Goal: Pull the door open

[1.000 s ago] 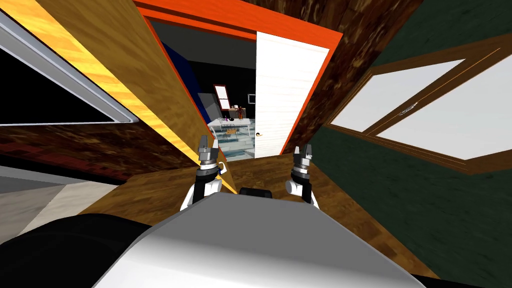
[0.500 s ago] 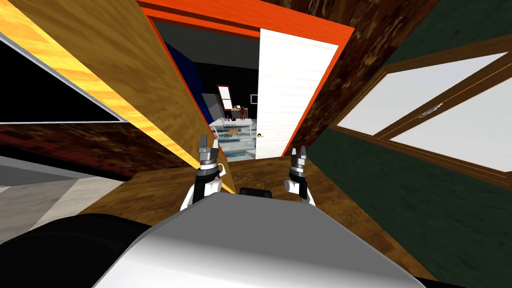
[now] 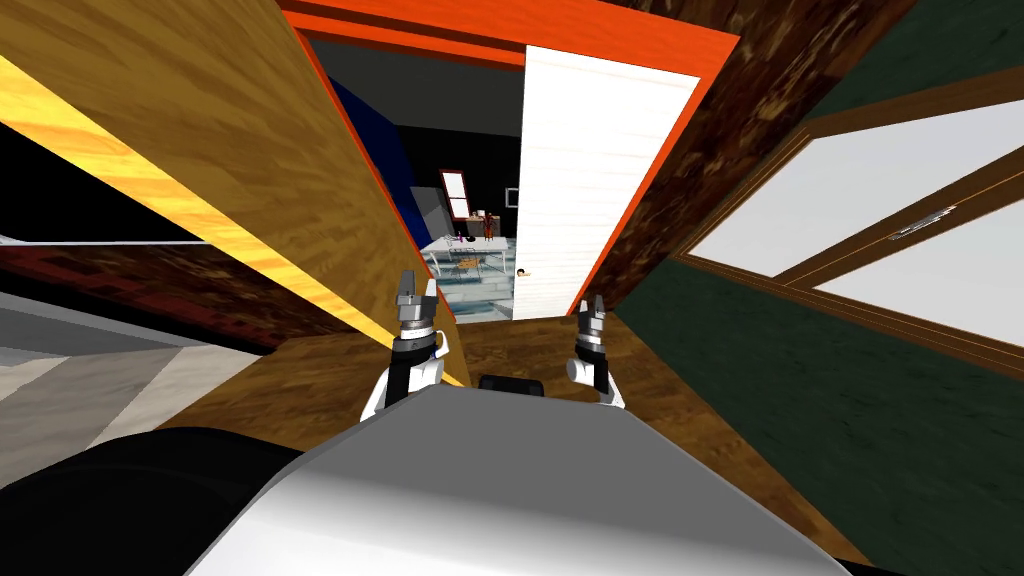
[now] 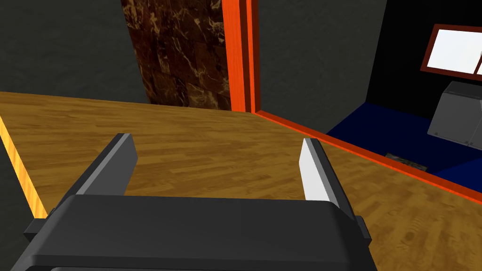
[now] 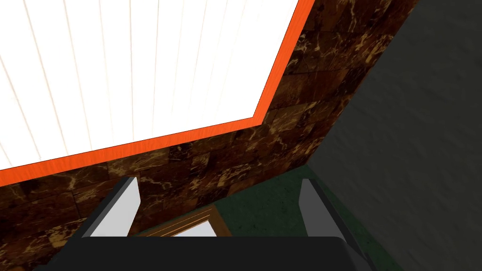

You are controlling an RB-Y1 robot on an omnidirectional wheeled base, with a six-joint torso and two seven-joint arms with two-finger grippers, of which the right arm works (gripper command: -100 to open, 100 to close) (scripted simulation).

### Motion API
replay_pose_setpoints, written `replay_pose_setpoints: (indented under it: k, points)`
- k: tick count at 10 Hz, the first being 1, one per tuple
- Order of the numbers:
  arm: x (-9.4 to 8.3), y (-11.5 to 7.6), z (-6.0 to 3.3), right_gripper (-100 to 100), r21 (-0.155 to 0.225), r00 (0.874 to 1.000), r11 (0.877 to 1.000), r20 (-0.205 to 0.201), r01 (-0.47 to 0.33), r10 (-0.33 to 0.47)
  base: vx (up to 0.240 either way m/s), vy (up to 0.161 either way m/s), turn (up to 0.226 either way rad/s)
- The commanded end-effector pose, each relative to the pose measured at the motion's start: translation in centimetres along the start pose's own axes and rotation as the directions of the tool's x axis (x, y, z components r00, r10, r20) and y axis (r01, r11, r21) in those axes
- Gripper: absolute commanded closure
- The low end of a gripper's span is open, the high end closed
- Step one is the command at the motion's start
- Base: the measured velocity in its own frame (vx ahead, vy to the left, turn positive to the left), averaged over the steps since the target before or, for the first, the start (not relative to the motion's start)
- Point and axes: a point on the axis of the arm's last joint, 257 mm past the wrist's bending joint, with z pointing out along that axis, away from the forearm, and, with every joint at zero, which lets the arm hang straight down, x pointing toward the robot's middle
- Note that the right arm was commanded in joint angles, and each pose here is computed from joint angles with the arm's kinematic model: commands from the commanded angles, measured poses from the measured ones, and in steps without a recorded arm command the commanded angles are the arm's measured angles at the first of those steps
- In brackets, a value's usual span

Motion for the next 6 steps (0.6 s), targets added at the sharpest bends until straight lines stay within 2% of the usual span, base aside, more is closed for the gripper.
replay_pose_setpoints:
  k: [1,6]
  points:
    - [-0.1,-1.4,0.06,-100,0.021,1.0,1.0,0.001,0.003,-0.003,0.071,-0.023,0.113]
    - [-0.5,-6.9,-0.77,-100,0.112,1.0,0.994,0.006,0.013,-0.014,0.093,-0.032,0.115]
